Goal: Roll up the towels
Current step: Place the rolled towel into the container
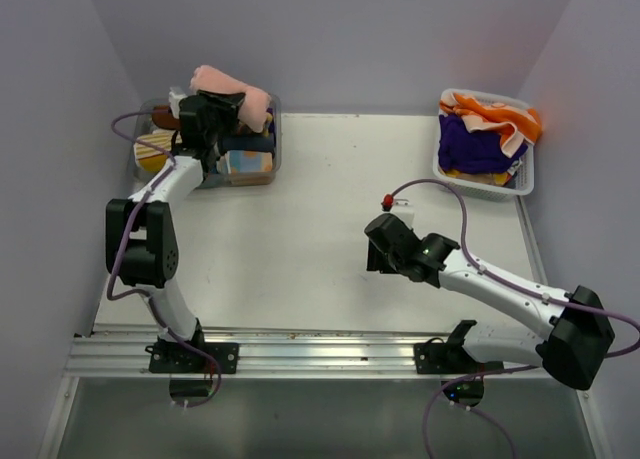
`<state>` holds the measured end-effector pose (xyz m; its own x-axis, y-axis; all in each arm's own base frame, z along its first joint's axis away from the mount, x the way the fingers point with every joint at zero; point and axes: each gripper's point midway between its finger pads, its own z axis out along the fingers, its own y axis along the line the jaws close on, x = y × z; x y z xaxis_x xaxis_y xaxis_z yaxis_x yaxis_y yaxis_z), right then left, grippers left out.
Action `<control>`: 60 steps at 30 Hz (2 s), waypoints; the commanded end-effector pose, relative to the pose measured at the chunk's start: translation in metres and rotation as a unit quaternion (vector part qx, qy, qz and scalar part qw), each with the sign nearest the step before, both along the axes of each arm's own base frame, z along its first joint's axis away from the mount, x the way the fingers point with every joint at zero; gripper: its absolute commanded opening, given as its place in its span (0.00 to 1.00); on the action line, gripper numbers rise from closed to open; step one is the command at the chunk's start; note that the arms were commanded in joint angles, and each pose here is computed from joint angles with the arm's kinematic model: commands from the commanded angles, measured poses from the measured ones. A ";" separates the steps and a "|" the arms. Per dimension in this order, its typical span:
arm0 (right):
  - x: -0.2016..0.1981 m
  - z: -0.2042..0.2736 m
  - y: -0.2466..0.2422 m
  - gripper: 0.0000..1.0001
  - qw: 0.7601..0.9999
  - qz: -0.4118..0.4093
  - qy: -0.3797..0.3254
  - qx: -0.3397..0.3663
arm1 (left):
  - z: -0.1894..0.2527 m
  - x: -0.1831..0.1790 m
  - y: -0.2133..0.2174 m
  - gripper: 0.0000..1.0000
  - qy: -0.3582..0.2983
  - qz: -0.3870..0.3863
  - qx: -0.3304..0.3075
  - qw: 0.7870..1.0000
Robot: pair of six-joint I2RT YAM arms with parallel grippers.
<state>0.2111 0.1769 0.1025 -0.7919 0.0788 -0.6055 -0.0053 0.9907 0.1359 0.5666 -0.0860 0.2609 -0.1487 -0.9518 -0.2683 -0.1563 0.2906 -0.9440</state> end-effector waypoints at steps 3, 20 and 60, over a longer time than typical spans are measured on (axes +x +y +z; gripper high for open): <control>0.005 0.011 0.006 0.53 1.000 0.012 -0.001 -0.005 | 0.021 0.004 0.000 0.18 -0.079 0.031 -0.055 0.995; 0.009 0.004 0.013 0.53 0.999 0.032 0.013 -0.025 | -0.016 0.012 -0.007 0.20 -0.073 0.048 -0.105 0.991; 0.001 0.026 0.002 0.53 1.000 0.020 -0.007 -0.005 | -0.095 -0.042 -0.009 0.69 0.099 0.158 -0.134 0.973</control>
<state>0.2102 0.1783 0.1131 -0.8032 0.0166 -0.5955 -0.0559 0.9931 0.1031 0.5211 -0.0947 0.1343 0.1309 -0.9912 -0.0190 -0.4231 -0.0385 -0.9053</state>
